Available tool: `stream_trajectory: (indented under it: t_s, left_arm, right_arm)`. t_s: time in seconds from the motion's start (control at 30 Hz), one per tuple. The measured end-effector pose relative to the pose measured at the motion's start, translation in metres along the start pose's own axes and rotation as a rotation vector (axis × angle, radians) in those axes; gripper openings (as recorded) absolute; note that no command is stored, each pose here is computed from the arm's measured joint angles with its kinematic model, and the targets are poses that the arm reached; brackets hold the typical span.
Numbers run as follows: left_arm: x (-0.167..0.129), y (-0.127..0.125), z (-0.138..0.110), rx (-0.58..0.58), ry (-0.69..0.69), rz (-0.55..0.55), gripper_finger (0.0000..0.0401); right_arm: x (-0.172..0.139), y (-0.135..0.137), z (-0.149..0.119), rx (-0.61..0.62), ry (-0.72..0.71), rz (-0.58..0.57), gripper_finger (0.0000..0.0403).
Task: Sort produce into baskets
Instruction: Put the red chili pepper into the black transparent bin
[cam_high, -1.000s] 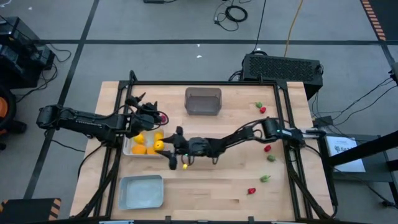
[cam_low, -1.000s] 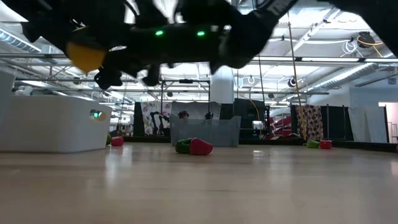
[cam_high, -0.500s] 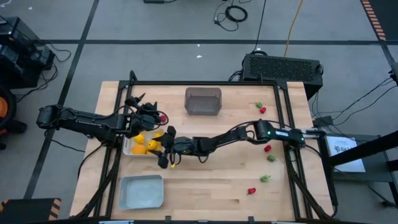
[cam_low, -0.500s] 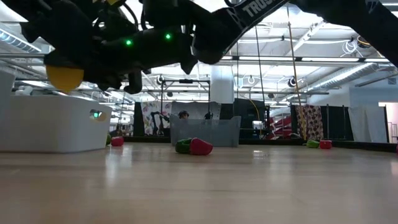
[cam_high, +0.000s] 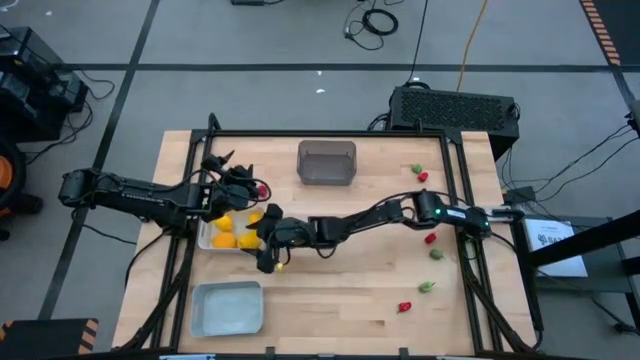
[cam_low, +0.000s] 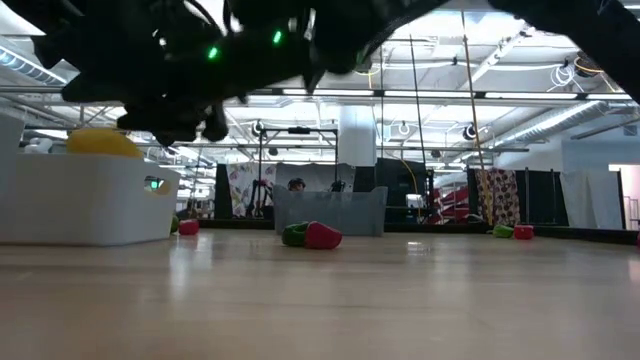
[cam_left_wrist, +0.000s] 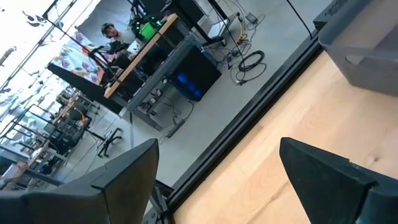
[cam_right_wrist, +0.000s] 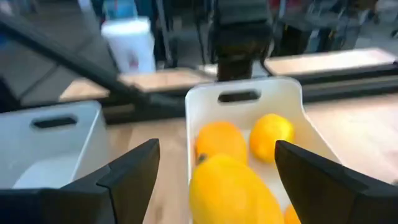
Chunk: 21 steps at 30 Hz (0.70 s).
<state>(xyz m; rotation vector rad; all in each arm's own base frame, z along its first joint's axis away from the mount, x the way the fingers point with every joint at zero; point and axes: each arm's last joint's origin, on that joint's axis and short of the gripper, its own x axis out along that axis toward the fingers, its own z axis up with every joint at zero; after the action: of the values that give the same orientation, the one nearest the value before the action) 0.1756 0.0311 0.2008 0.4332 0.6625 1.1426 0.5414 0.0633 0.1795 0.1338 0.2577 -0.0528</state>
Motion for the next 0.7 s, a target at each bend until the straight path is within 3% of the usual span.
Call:
stream_trajectory:
  t_s: [0.17, 0.37, 0.57, 0.7]
  left_arm:
    - [0.000, -0.001, -0.001, 0.009, 0.004, -0.026, 0.0341]
    - [0.000, -0.002, -0.001, 0.006, 0.004, -0.059, 0.0341]
    - [-0.001, -0.004, 0.000, -0.052, 0.002, -0.148, 0.0341]
    - [-0.001, -0.008, 0.004, -0.088, -0.016, -0.281, 0.0341]
  right_arm:
    - [-0.033, 0.004, 0.035, -0.027, 0.159, -0.016, 0.0308]
    - [-0.075, 0.015, 0.057, -0.017, 0.358, -0.041, 0.0308]
    - [-0.109, 0.032, 0.046, -0.003, 0.632, -0.084, 0.0308]
    - [-0.126, 0.044, 0.034, 0.028, 0.789, -0.133, 0.0309]
